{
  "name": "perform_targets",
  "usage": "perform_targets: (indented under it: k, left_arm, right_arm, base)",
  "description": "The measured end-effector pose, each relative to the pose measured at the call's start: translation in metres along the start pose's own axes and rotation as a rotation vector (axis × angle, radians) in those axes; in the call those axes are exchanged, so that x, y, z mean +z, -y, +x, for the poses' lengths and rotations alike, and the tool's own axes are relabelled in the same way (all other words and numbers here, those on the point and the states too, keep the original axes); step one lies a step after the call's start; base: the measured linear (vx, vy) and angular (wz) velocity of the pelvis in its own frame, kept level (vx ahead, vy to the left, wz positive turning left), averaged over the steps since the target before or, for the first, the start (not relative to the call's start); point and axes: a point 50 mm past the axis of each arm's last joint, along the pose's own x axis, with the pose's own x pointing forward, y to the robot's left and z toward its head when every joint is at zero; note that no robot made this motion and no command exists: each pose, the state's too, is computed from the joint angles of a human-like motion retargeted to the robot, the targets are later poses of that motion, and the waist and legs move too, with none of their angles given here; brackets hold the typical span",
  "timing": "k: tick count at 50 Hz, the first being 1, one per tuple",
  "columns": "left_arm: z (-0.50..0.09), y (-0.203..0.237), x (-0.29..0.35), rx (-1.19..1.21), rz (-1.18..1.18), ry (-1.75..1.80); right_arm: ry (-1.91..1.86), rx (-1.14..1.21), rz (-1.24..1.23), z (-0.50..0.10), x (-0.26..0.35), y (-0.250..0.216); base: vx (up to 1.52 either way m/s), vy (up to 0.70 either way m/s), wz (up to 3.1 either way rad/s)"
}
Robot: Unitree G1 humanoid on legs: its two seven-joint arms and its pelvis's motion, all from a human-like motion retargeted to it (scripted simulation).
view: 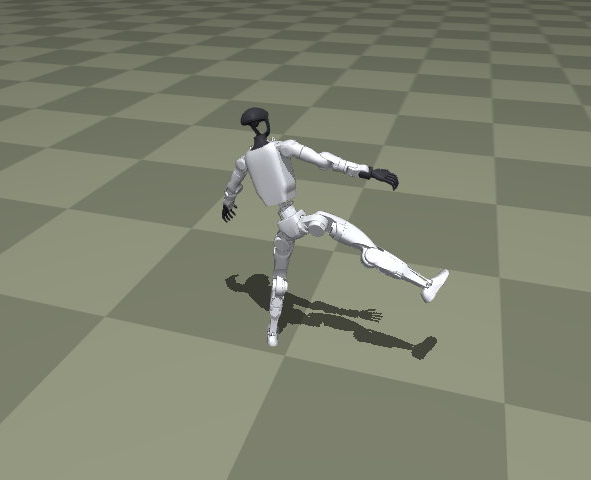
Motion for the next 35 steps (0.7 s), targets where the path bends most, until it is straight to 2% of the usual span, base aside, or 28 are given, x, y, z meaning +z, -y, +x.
perform_targets:
  k: [10, 20, 27, 30, 35]
  left_arm:
    - [-0.006, 0.066, 0.013, -0.212, 0.118, 0.045]
    - [-0.03, 0.145, 0.023, -0.429, 0.108, 0.065]
    - [-0.048, 0.185, 0.04, -0.52, 0.161, 0.15]
    - [-0.054, 0.195, 0.045, -0.537, 0.084, 0.143]
    - [-0.069, 0.215, 0.037, -0.538, 0.083, 0.116]
  right_arm:
    - [-0.06, 0.116, 0.05, -0.008, -0.035, -0.035]
    - [-0.075, 0.045, 0.071, -0.018, -0.068, -0.024]
    - [0.018, 0.008, 0.131, -0.018, -0.052, -0.041]
    - [0.062, 0.047, 0.152, -0.017, -0.034, -0.061]
    - [0.136, 0.109, 0.169, -0.023, -0.01, -0.101]
  base:
    - [0.0, 0.01, 0.02]
    - [0.0, 0.01, 0.01]
    - [0.02, 0.02, -0.09]
    - [0.03, 0.0, -0.08]
    - [0.07, -0.04, 0.31]
